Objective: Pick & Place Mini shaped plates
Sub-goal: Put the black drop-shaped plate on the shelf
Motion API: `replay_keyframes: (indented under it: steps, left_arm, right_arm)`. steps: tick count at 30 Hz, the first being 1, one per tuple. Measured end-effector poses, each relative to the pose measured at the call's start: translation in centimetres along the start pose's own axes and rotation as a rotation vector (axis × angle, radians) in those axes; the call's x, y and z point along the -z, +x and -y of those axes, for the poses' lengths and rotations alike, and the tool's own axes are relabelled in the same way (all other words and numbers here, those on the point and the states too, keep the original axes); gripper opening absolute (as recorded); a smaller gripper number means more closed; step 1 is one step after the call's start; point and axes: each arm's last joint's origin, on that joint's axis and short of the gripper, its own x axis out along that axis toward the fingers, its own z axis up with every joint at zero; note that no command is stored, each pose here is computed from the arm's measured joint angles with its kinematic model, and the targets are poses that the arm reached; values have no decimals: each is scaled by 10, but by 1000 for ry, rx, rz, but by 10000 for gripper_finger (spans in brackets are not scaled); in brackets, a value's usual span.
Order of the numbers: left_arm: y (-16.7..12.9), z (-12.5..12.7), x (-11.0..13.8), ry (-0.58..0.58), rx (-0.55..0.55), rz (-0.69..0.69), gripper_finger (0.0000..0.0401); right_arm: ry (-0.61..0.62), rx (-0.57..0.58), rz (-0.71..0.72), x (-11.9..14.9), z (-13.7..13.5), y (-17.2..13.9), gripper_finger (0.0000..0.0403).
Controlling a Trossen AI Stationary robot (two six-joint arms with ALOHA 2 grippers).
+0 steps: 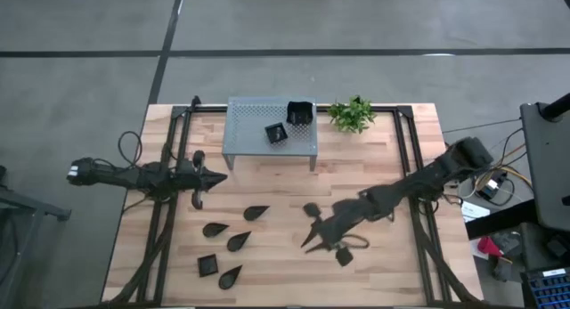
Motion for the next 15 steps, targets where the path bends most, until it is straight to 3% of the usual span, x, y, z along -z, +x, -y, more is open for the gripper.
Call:
replay_keyframes:
  steps: [3,6,11,15]
  left_arm:
    - [0,1,-2,-189,32,10,0]
    - [1,0,-3,-302,-23,35,0]
    - [3,1,0,-384,-38,10,9]
    - [7,4,-1,-399,-45,-41,48]
  right_arm:
    - [7,62,-2,16,2,-13,69]
    - [0,112,10,26,2,-23,65]
    - [9,135,-1,40,1,-33,64]
    - [40,133,-19,50,0,-37,70]
